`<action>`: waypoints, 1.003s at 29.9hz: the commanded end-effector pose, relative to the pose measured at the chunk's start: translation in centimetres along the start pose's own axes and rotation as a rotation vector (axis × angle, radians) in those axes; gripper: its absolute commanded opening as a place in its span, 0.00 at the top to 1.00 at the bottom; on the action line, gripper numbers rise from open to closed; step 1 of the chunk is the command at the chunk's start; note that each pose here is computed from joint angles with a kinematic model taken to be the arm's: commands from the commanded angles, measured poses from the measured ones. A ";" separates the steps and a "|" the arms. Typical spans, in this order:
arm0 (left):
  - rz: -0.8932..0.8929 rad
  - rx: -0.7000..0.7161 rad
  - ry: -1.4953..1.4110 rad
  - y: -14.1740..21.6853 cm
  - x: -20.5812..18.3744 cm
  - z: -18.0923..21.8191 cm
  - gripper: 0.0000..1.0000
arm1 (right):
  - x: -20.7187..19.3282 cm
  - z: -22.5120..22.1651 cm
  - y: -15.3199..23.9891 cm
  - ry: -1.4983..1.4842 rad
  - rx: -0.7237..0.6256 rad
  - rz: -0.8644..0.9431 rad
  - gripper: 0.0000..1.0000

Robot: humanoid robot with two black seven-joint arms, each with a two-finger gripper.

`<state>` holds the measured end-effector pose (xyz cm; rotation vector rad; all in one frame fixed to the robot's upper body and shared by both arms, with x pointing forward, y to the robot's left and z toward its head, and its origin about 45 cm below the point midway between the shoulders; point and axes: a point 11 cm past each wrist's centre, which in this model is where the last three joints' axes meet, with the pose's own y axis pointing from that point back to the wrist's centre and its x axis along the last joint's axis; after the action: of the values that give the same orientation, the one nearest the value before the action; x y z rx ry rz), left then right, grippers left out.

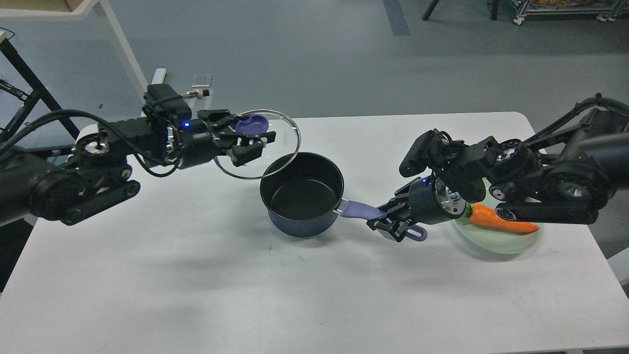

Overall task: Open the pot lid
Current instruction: 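Lift the glass lid off the pot with the left gripper, then lower the glass lid onto the table beside the pot and release it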

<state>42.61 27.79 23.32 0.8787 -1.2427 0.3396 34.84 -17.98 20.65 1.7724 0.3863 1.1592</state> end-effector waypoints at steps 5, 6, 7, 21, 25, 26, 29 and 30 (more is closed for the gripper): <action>-0.109 0.215 0.010 4.7 -6.4 -6.3 0.64 | 0.1 0.2 -0.1 -0.006 -0.004 0.005 0.80; -0.115 0.229 0.012 5.2 -7.3 -6.7 0.64 | 0.1 0.2 -0.1 -0.008 -0.004 0.005 0.80; -0.124 0.246 0.014 5.8 -8.3 -7.1 0.64 | 0.1 0.2 -0.1 -0.008 -0.004 0.005 0.80; -0.173 0.297 0.083 6.2 -14.1 -7.0 0.63 | -0.2 0.2 -0.3 -0.014 -0.001 0.002 0.80; -0.183 0.295 0.091 6.3 -14.8 -6.7 0.61 | -0.3 0.3 -0.2 -0.017 -0.004 0.003 0.80; -0.186 0.296 0.095 6.3 -15.1 -6.6 0.61 | -0.3 0.3 -0.1 -0.018 -0.004 0.003 0.80; -0.190 0.301 0.095 6.5 -15.2 -6.7 0.61 | -0.3 0.3 -0.1 -0.017 -0.005 0.003 0.79; -0.190 0.306 0.093 6.5 -15.2 -6.9 0.61 | -0.3 0.3 -0.1 -0.018 -0.005 0.004 0.79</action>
<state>37.97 40.20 11.57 1.2112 -1.0276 0.4164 34.97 -18.29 20.35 1.7791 0.3697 1.1448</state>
